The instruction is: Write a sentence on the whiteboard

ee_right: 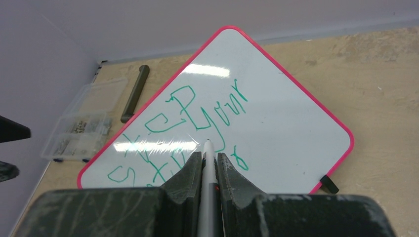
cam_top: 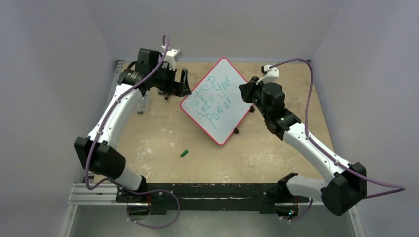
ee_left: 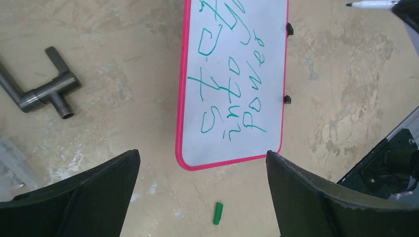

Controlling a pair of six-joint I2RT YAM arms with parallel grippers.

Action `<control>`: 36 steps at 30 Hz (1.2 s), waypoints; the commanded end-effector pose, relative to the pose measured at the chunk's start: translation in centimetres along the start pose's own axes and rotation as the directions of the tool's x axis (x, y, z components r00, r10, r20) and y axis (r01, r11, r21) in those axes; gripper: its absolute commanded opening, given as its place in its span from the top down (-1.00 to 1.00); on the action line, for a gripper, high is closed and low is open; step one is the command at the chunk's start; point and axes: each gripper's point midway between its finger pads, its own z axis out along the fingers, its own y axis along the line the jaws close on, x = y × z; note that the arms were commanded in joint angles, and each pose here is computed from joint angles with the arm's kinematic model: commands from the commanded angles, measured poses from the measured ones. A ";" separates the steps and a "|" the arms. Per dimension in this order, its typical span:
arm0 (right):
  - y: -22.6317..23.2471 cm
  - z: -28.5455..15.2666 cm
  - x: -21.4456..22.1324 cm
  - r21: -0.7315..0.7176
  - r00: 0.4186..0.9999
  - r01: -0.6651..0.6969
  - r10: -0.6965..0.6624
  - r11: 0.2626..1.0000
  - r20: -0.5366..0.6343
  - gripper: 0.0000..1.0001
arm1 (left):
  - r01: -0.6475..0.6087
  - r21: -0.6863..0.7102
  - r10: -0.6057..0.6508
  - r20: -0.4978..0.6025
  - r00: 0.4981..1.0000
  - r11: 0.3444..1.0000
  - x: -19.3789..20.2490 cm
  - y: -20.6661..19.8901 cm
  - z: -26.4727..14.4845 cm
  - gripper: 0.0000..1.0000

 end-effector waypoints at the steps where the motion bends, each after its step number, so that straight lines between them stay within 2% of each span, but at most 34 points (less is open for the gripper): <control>1: 2.2 -1.2 -3.1 -0.085 0.998 -0.026 0.031 0.996 0.054 1.00 | -0.037 -0.075 0.045 0.100 0.994 0.996 -1.0 -0.5 -4.3 -0.96; 8: 3.6 -1.5 -2.9 -0.166 0.999 -0.026 0.034 0.986 0.042 1.00 | 0.021 -0.101 -0.012 0.086 0.996 0.995 4.5 -1.1 -6.2 -0.90; 10: 4.3 -1.6 -2.6 -0.199 0.999 -0.034 0.040 0.979 0.023 1.00 | 0.033 -0.126 -0.027 0.051 0.998 0.992 6.6 -1.0 -6.1 -0.87; 13: 5.0 -1.7 -2.2 -0.241 0.999 -0.039 0.041 0.970 0.005 1.00 | 0.030 -0.158 -0.024 0.039 0.999 0.987 8.9 -1.1 -6.0 -0.85; 18: 5.8 -2.1 -2.2 -0.286 0.999 -0.040 0.041 0.957 -0.002 1.00 | 0.001 -0.239 0.007 0.034 0.999 0.971 11.1 -0.8 -6.0 -0.69; 24: 6.2 -2.5 -2.5 -0.311 0.999 -0.036 0.039 0.950 0.001 1.00 | -0.107 -0.259 0.121 0.038 0.992 0.960 13.4 -1.6 -3.8 -0.54; 28: 6.2 -2.7 -2.6 -0.309 0.999 -0.031 0.034 0.950 0.003 1.00 | -0.120 -0.233 0.129 0.024 0.991 0.965 14.9 -2.1 -2.0 -0.48; 32: 6.1 -3.0 -2.6 -0.312 0.999 -0.028 0.031 0.950 0.005 1.00 | -0.119 -0.204 0.109 -0.059 0.992 0.972 17.1 -2.4 0.2 -0.25; 36: 6.1 -3.2 -2.7 -0.311 1.000 -0.022 0.026 0.950 0.007 1.00 | -0.136 -0.188 0.106 -0.160 0.981 0.973 19.5 -2.6 2.4 -0.17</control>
